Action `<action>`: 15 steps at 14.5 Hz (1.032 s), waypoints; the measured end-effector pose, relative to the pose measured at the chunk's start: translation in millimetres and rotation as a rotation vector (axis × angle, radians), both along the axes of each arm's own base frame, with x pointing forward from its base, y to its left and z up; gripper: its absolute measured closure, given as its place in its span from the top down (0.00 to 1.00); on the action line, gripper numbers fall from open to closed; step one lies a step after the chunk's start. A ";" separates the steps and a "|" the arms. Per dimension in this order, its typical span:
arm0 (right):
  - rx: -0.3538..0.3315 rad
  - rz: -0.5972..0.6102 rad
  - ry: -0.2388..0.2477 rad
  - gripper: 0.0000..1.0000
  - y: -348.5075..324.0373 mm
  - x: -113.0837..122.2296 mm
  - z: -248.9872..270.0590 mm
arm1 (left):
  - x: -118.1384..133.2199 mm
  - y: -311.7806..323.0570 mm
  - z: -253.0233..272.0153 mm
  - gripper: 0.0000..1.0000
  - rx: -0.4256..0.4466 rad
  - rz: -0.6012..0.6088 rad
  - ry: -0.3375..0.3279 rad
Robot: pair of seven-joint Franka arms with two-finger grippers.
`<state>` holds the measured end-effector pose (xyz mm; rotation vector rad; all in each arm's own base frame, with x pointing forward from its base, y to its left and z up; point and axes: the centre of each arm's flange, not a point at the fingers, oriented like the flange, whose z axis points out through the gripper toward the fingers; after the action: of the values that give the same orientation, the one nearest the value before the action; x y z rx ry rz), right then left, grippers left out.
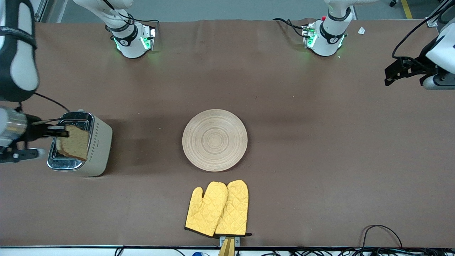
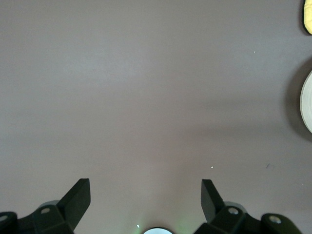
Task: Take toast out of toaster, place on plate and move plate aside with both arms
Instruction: 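Lift the bread out of the toaster with the right gripper, then lower the bread onto the wooden plate and open the right gripper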
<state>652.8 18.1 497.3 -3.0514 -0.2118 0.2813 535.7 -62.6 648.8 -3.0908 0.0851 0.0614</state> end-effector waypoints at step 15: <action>0.337 -0.234 -0.099 0.07 389.3 -92.3 -154.5 | 6.9 -9.9 -6.2 1.00 -0.003 -0.016 0.009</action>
<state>560.5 407.4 342.8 -2.7212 0.0864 0.0695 542.6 -72.5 642.6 -3.0926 0.1110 0.0748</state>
